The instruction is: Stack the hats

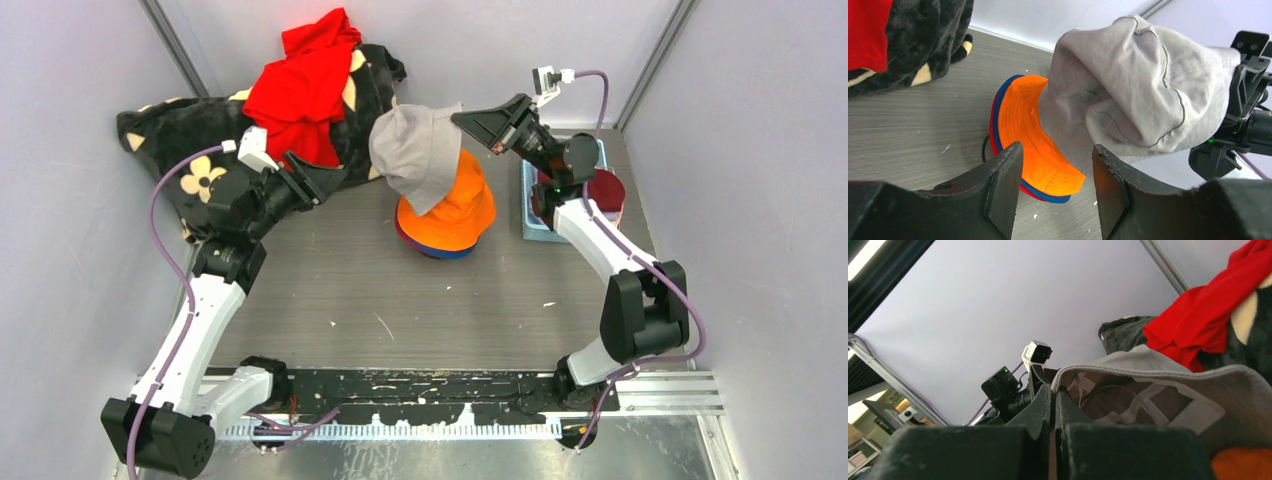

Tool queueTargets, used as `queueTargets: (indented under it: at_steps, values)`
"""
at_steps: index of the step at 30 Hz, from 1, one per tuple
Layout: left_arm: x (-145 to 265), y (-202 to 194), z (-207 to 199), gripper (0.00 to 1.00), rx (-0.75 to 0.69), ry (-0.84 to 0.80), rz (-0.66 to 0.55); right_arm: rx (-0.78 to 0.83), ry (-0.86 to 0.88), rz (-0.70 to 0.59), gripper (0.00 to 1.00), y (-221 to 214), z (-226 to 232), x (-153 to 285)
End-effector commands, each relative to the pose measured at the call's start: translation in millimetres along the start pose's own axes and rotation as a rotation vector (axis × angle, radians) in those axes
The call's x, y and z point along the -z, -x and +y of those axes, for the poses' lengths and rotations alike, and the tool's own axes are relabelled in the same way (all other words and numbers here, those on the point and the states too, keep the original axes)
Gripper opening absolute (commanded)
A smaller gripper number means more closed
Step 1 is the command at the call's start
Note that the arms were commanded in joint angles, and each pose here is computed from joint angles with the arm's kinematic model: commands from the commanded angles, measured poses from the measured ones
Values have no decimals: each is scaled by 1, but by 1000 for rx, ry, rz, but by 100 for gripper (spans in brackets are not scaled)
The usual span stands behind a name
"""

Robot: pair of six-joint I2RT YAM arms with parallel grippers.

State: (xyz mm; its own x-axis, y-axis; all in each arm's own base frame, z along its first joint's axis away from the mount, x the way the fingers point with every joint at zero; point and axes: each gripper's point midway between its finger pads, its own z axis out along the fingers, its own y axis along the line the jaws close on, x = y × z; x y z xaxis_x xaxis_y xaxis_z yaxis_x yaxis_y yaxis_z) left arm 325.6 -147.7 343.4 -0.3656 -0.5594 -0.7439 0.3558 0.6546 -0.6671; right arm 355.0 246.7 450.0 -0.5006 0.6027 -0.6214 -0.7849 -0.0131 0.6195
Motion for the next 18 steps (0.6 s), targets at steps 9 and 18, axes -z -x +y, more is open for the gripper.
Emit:
queueTargets:
  at_steps: [9,18]
  values:
    - [-2,9,-14,54,0,-64,-19,32,-264,-3,1,-8,-22,65]
    - [-14,6,-8,54,16,-61,-1,-41,-428,-27,1,-4,-71,112]
